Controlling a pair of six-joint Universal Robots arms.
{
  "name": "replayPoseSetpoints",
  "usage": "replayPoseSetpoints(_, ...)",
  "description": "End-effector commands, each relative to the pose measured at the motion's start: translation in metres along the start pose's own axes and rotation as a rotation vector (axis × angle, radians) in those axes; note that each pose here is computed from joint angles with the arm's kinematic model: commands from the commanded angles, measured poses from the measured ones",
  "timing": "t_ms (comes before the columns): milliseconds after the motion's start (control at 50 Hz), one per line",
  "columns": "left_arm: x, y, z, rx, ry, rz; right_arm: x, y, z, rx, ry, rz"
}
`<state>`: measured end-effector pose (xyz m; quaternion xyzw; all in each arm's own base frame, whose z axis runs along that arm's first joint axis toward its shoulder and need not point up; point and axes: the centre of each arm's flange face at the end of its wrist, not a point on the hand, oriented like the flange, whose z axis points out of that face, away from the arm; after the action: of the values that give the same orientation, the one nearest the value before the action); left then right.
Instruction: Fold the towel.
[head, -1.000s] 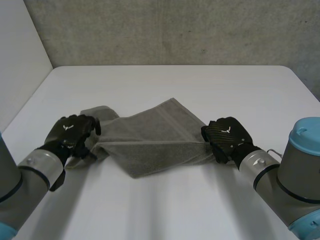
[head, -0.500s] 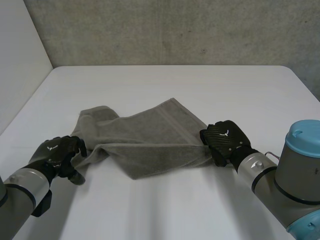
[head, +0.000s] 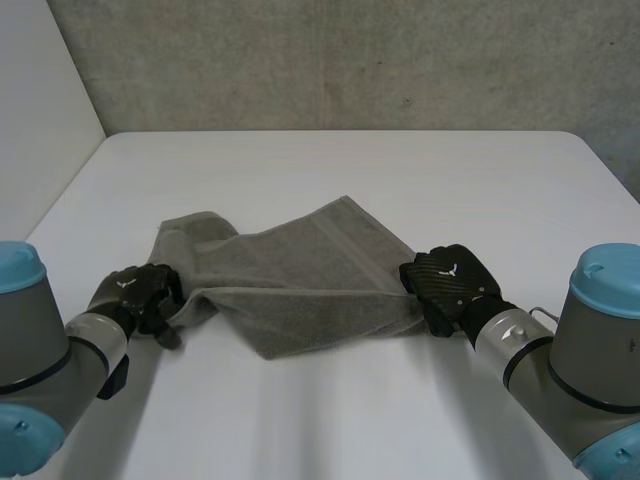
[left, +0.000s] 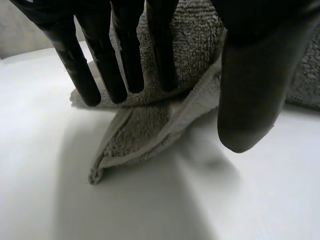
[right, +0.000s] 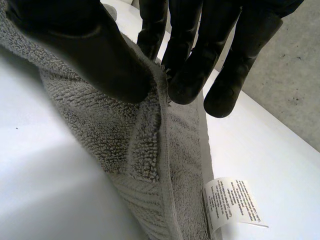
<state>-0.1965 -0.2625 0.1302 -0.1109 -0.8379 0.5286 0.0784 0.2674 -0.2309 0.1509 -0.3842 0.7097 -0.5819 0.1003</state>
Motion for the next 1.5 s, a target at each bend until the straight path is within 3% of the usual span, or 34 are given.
replayPoseSetpoints(20, 0.0, -0.008, 0.01, 0.036, 0.004, -0.056, 0.0, 0.0, 0.0, -0.001, 0.001, 0.0)
replayPoseSetpoints(440, -0.012, -0.031, 0.009, 0.145, -0.028, -0.071, 0.001, 0.015, 0.011, -0.064, -0.005, 0.023)
replayPoseSetpoints(680, -0.036, -0.049, 0.007, 0.196, -0.096, -0.094, 0.004, 0.028, 0.011, -0.222, -0.052, 0.071)
replayPoseSetpoints(1140, -0.051, -0.063, -0.001, 0.218, -0.135, -0.104, 0.029, 0.016, 0.014, -0.184, 0.005, 0.079)
replayPoseSetpoints(1260, -0.039, -0.1, -0.034, 0.309, -0.075, -0.081, 0.062, -0.041, -0.009, -0.035, 0.113, 0.041)
replayPoseSetpoints(1300, -0.035, -0.115, -0.045, 0.355, -0.054, -0.072, 0.083, -0.086, -0.031, 0.092, 0.176, 0.006)
replayPoseSetpoints(1360, -0.025, -0.147, -0.07, 0.461, -0.007, -0.058, 0.091, -0.107, -0.043, 0.152, 0.194, -0.013)
replayPoseSetpoints(1400, -0.016, -0.181, -0.1, 0.569, 0.034, -0.063, 0.104, -0.152, -0.068, 0.277, 0.226, -0.069)
replayPoseSetpoints(1500, -0.011, -0.224, -0.138, 0.688, 0.055, -0.06, 0.124, -0.213, -0.104, 0.413, 0.287, -0.129)
